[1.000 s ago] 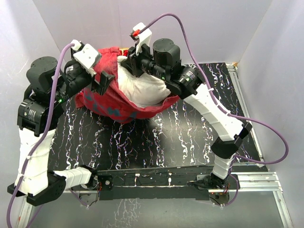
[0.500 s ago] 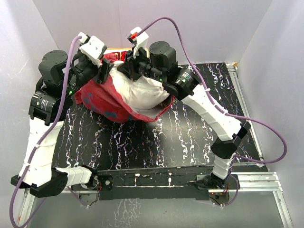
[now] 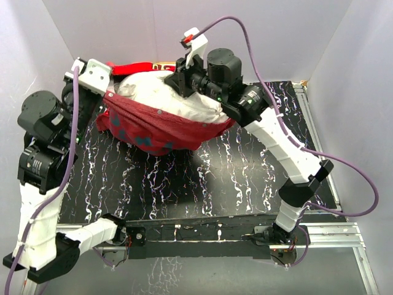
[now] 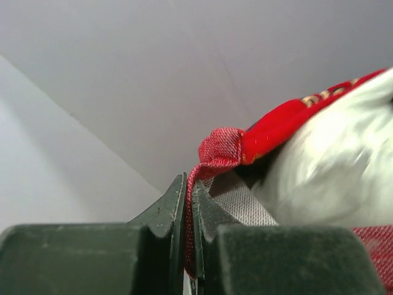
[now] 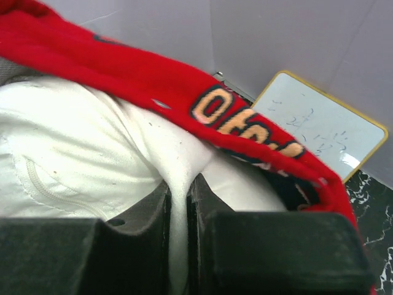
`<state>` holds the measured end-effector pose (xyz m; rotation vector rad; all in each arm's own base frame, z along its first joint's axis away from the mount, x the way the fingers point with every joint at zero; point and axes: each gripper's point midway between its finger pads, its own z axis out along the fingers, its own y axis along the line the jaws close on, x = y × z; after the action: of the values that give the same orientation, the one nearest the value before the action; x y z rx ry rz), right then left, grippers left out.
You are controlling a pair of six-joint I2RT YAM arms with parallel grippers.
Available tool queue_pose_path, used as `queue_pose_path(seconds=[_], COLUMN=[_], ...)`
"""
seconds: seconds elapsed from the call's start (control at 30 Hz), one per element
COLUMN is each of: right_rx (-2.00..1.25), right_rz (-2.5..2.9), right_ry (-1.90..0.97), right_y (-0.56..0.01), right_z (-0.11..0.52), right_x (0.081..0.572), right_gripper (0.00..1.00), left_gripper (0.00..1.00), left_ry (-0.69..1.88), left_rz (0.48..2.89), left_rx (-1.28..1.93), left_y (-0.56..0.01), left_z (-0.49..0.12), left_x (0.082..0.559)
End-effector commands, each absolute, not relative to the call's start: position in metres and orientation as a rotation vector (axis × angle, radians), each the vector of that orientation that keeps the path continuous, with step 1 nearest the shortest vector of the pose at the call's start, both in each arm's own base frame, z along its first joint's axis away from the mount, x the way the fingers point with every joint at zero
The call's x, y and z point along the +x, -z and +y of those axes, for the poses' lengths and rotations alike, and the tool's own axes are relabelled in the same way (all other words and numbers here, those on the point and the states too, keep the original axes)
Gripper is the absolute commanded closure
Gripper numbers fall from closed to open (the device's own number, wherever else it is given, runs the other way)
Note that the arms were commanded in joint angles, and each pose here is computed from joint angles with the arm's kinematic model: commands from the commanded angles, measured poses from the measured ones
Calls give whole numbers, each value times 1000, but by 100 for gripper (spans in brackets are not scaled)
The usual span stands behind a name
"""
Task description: Remove the pillowcase from the pillow
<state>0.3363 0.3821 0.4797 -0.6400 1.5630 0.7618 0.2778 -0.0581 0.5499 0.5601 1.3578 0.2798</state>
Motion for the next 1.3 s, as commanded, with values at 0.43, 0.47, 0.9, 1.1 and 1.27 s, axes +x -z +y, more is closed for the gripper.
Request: queue_pose_path(seconds=[0.43, 0.47, 0.9, 1.1, 1.27], right_rx=[-539, -542, -407, -519, -601], right_rz=[1028, 989, 869, 997, 1105], right_ry=[-989, -1005, -828, -948, -1033], right_y=[-668, -677, -715, -671, -631], right_z=[280, 277, 227, 273, 308], right_x=[259, 251, 240, 262, 281], right_gripper=[92, 92, 92, 92, 92], left_gripper=[100, 100, 21, 3, 3], left_ry=[-311, -279, -9, 246, 337], left_rz=[1599, 1619, 1717, 1481, 1299], left_rx=[567, 594, 686, 780, 825], left_y=[-430, -420, -395, -500, -569], left_z=[-58, -64, -91, -131, -150], left_x=[312, 311, 270, 239, 226])
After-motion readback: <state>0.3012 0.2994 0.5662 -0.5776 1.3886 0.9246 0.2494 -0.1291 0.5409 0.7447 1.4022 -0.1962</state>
